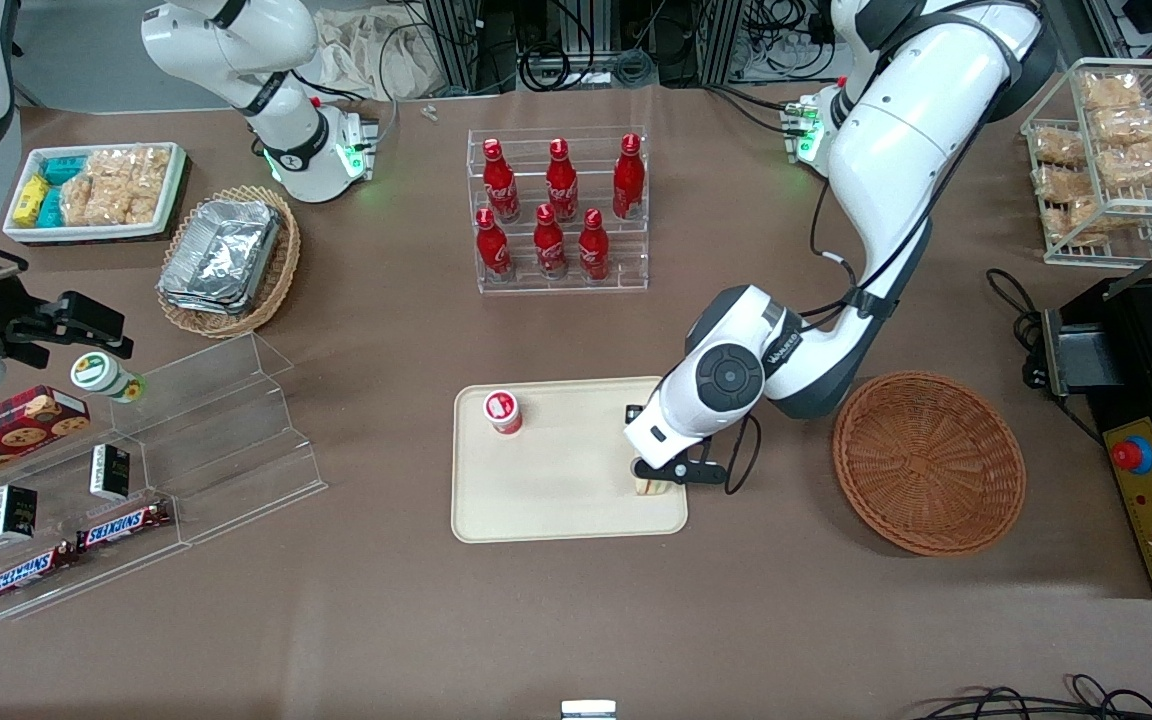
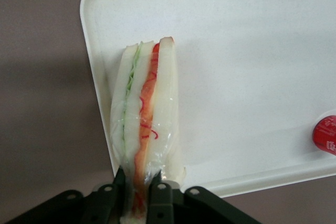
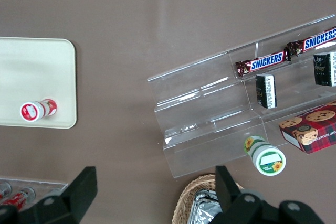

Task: Place sandwich from basket to tray
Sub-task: 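Lower the sandwich onto the tray and open the left gripper, then raise the left gripper away from the sandwich on the tray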

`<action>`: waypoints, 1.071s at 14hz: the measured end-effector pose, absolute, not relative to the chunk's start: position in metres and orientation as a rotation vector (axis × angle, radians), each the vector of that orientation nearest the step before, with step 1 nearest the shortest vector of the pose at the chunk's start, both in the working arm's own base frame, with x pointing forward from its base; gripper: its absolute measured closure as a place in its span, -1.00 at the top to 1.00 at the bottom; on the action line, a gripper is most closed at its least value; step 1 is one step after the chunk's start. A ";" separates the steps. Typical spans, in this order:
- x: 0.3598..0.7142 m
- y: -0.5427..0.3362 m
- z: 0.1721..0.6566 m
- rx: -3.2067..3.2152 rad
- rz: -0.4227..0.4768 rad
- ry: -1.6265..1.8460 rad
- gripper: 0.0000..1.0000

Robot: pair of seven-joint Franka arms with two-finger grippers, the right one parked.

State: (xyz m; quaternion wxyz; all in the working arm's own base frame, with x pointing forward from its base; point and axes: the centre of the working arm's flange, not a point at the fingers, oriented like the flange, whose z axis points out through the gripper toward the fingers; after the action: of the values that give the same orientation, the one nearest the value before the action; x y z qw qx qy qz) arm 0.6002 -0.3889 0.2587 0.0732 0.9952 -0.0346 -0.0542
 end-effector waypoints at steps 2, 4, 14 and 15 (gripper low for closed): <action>0.603 -0.388 0.263 2.987 -0.153 -0.082 -0.03; 0.607 -0.385 0.270 2.994 -0.156 -0.053 0.37; 0.609 -0.293 0.409 3.171 -0.260 -0.230 0.99; 0.612 -0.276 0.422 3.185 -0.248 -0.243 0.99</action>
State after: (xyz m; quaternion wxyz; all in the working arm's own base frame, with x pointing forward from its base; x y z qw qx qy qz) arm 0.6124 -0.2764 0.4223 -0.0311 0.9936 -0.0759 -0.0775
